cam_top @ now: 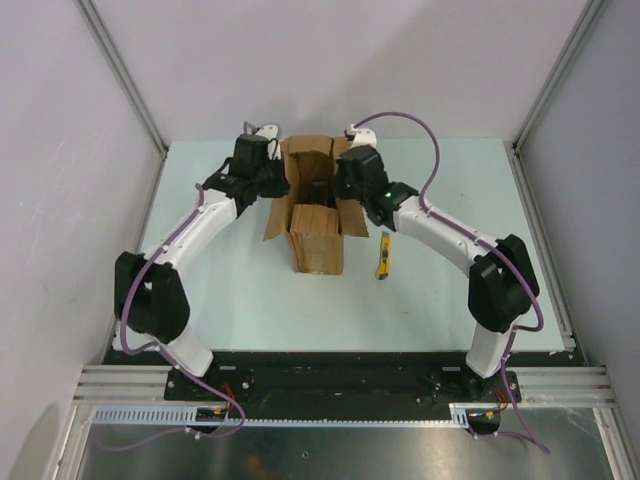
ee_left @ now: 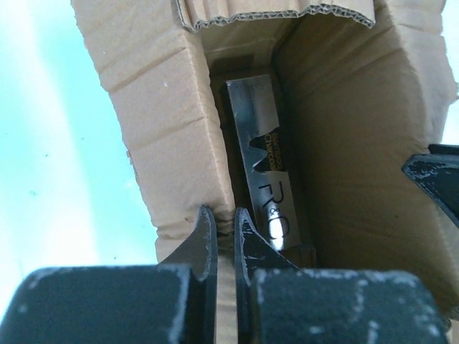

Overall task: Unpack the express box
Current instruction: Open the express box at the center of the board.

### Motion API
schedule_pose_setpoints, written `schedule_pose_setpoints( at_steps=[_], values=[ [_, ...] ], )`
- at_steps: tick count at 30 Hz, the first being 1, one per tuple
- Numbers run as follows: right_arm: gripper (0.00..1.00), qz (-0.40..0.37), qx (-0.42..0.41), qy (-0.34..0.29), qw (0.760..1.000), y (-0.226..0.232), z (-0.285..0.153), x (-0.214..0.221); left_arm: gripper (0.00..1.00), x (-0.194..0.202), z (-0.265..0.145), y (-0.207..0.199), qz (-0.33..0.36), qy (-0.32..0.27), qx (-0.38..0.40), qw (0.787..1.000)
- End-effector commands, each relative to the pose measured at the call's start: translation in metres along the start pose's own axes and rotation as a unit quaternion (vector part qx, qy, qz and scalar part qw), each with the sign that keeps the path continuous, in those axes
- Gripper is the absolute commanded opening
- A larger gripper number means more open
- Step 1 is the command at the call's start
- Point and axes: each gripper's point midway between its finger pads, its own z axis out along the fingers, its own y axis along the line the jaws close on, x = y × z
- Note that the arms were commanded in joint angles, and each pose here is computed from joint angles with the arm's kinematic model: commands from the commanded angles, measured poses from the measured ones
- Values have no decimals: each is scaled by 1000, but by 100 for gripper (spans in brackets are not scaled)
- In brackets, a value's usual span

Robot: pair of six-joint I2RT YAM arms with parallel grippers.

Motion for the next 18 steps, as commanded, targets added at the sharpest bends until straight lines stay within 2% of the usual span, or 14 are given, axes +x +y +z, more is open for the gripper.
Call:
schedule_pose_setpoints(
  at_steps=[1, 4, 8, 11, 15, 18],
  values=[
    [0, 1, -221, 264, 939, 41, -59, 108, 0, 67, 25, -19, 28, 133, 108, 985],
    [8, 8, -245, 271, 931, 36, -62, 103, 0, 66, 27, -24, 19, 135, 124, 983],
    [41, -10, -203, 227, 952, 21, -58, 81, 0, 68, 31, -15, 26, 134, 103, 985],
    [48, -27, -198, 176, 964, 21, -65, 48, 0, 64, 29, -15, 30, 129, 99, 986],
    [48, -53, -219, 113, 968, 32, -84, -2, 0, 56, 24, -17, 45, 114, 93, 988],
    [47, -80, -247, 108, 960, 42, -94, -9, 0, 49, 18, -23, 58, 102, 94, 989]
  ],
)
